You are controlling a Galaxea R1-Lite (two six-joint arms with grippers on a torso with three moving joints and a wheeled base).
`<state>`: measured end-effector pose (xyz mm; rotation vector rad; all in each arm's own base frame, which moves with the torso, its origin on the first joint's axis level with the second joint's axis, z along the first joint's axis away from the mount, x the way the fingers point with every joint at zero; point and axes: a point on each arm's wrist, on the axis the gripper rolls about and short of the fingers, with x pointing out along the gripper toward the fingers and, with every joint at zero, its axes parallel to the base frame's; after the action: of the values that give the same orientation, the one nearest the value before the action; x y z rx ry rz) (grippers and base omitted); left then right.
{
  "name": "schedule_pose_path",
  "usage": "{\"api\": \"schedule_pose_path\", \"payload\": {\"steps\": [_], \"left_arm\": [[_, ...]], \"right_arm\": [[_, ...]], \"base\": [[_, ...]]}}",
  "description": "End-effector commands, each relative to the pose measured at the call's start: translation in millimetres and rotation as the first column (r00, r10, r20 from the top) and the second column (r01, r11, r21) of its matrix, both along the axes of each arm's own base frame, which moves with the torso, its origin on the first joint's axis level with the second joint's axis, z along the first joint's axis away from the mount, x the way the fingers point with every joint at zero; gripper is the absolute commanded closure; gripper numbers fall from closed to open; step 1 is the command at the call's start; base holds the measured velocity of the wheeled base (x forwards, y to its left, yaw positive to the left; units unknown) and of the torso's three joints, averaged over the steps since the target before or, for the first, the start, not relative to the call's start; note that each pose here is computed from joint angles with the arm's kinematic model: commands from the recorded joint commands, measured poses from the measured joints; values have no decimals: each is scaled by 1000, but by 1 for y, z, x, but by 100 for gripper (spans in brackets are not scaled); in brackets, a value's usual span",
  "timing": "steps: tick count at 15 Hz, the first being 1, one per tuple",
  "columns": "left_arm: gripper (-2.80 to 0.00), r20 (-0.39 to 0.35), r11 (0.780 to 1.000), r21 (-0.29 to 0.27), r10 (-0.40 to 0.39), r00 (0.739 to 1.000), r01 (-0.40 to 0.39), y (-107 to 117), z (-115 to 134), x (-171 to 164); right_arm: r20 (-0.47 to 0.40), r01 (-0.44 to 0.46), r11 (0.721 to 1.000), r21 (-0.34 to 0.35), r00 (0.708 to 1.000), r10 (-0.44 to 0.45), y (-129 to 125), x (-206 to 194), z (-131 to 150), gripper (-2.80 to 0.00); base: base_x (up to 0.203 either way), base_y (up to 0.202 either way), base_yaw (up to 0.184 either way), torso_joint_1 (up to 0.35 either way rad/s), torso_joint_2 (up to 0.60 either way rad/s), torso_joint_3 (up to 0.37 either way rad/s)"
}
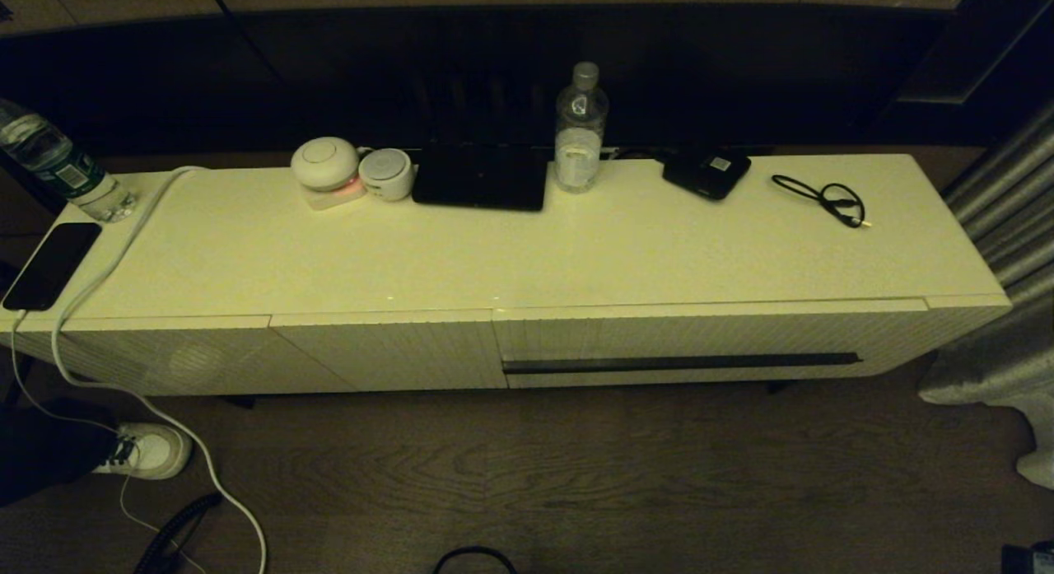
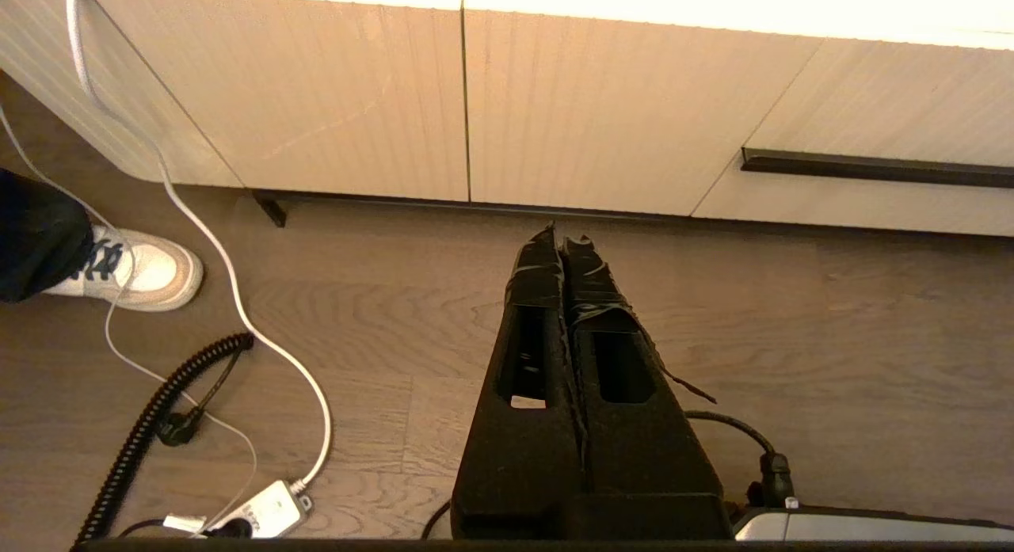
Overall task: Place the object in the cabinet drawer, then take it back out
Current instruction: Open the drawer
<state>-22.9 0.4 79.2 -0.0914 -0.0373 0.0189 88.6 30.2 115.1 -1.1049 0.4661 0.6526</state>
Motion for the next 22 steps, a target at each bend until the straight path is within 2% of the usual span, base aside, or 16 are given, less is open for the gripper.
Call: {"api": "schedule_pose_path", "payload": {"steps": [1, 3, 6, 9, 11, 16, 17, 20, 22], "left_arm": [[0, 1, 1000, -1, 1, 1000, -1, 0, 0, 0], [0, 2, 1000, -1, 1, 1000, -1, 0, 0, 0], [0, 2, 1000, -1, 1, 1000, -1, 0, 0, 0], [0, 1, 1000, -1, 1, 1000, -1, 0, 0, 0], [0, 2, 1000, -1, 1, 1000, -1, 0, 0, 0], [0, 2, 1000, -1, 1, 1000, -1, 0, 0, 0], [0, 2, 1000, -1, -1, 1000, 1, 0, 0, 0], [0, 2, 1000, -1, 1, 1000, -1, 0, 0, 0], [0, 0, 1000, -1, 1, 1000, -1, 0, 0, 0]], "right_arm": [[-40, -31, 997, -66, 999, 28, -2, 10, -5, 0], [-73, -44, 990, -135, 997, 35, -4, 27, -9, 0], [-76, -84, 989, -124, 994, 75, 3, 68, -14, 0], [19, -112, 989, -100, 993, 114, 16, 119, -15, 0], [39, -137, 986, -94, 989, 141, 27, 143, -22, 0], [119, -184, 979, -83, 974, 193, 49, 178, -46, 0], [125, -190, 978, -84, 972, 200, 51, 180, -46, -280], [116, -209, 973, -98, 969, 220, 52, 189, -51, -280], [125, -269, 958, -100, 952, 280, 54, 192, -50, -280]], "base": [[0, 0, 0, 0, 0, 0], [0, 0, 0, 0, 0, 0], [0, 0, 0, 0, 0, 0], [0, 0, 0, 0, 0, 0], [0, 0, 0, 0, 0, 0], [0, 0, 0, 0, 0, 0], [0, 0, 0, 0, 0, 0], [0, 0, 0, 0, 0, 0], [0, 0, 0, 0, 0, 0]]}}
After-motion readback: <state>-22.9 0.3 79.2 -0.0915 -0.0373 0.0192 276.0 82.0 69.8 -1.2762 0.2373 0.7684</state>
